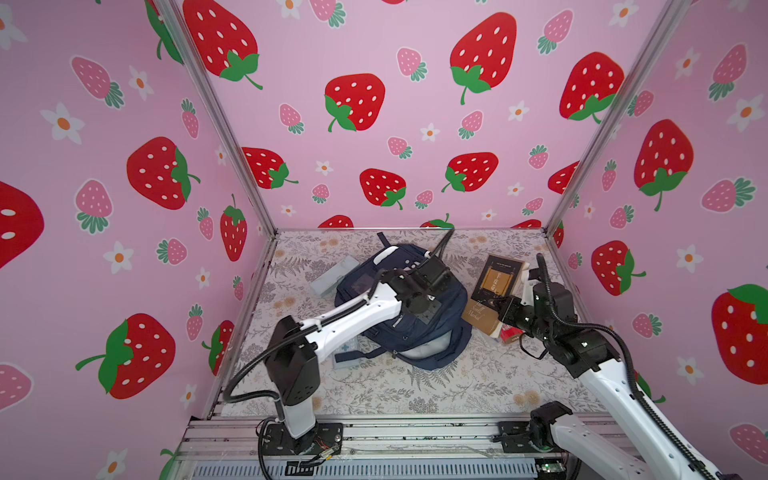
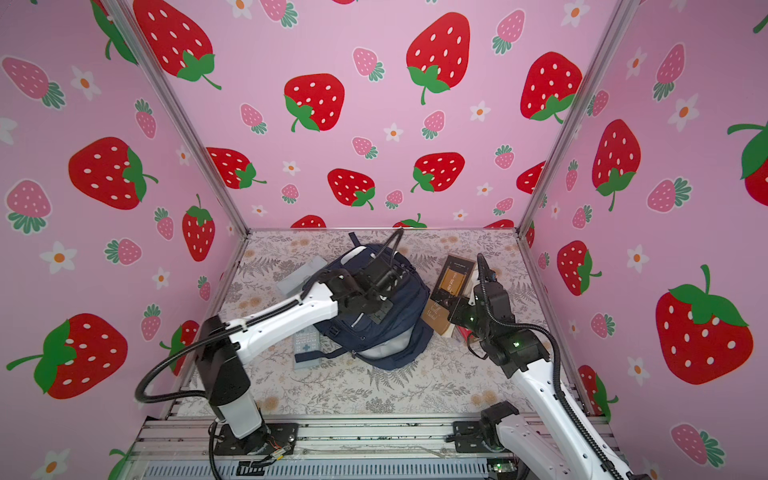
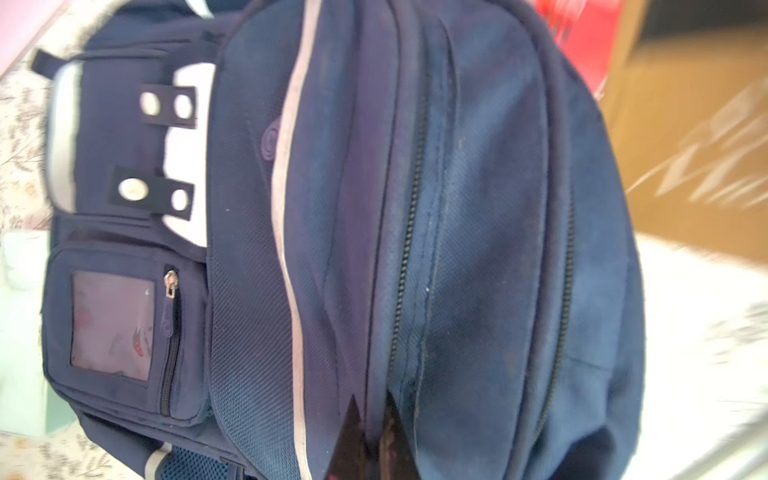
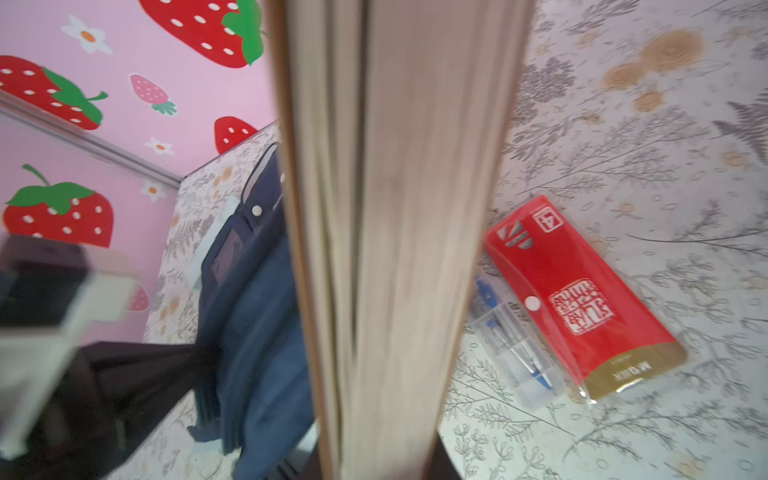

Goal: Pack the student bag

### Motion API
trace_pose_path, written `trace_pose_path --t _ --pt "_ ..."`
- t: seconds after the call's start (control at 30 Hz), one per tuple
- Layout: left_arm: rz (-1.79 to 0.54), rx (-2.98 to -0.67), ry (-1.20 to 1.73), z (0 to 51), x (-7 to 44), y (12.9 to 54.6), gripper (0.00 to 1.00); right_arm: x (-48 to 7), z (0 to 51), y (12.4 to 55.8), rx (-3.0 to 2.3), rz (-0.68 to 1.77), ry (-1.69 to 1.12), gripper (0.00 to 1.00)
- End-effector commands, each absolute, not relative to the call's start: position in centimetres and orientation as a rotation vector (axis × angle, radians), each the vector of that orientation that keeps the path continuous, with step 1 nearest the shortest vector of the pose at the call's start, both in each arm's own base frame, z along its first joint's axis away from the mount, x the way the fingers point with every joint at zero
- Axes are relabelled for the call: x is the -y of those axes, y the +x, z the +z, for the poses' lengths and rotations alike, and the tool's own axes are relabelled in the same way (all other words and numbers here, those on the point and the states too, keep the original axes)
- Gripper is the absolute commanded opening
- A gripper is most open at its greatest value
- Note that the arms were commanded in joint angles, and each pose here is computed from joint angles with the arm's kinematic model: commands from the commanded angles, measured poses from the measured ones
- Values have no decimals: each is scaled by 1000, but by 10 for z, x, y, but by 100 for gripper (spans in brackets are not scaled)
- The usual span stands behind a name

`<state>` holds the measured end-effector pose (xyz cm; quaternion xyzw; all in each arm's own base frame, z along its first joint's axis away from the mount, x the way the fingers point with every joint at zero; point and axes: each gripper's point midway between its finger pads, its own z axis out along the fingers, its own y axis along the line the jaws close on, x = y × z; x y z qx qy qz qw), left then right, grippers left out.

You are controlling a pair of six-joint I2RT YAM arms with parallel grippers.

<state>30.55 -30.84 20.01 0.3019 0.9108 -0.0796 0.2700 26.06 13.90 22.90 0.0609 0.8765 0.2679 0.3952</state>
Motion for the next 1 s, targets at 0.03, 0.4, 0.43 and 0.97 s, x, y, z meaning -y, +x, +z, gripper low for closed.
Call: trace_pose_path --t 0.03,0.4,0.43,0.97 --pt "-711 -2310 620 266 320 307 0 -175 255 261 -2086 967 62 0" --pt "-995 -2247 505 291 318 310 0 -223 217 238 -2085 1277 146 0" --pt "-1004 -2240 507 293 319 311 0 -224 211 237 -2089 1277 175 0" --pt "-1047 -2231 498 299 319 314 0 -271 188 234 -2092 1416 210 0"
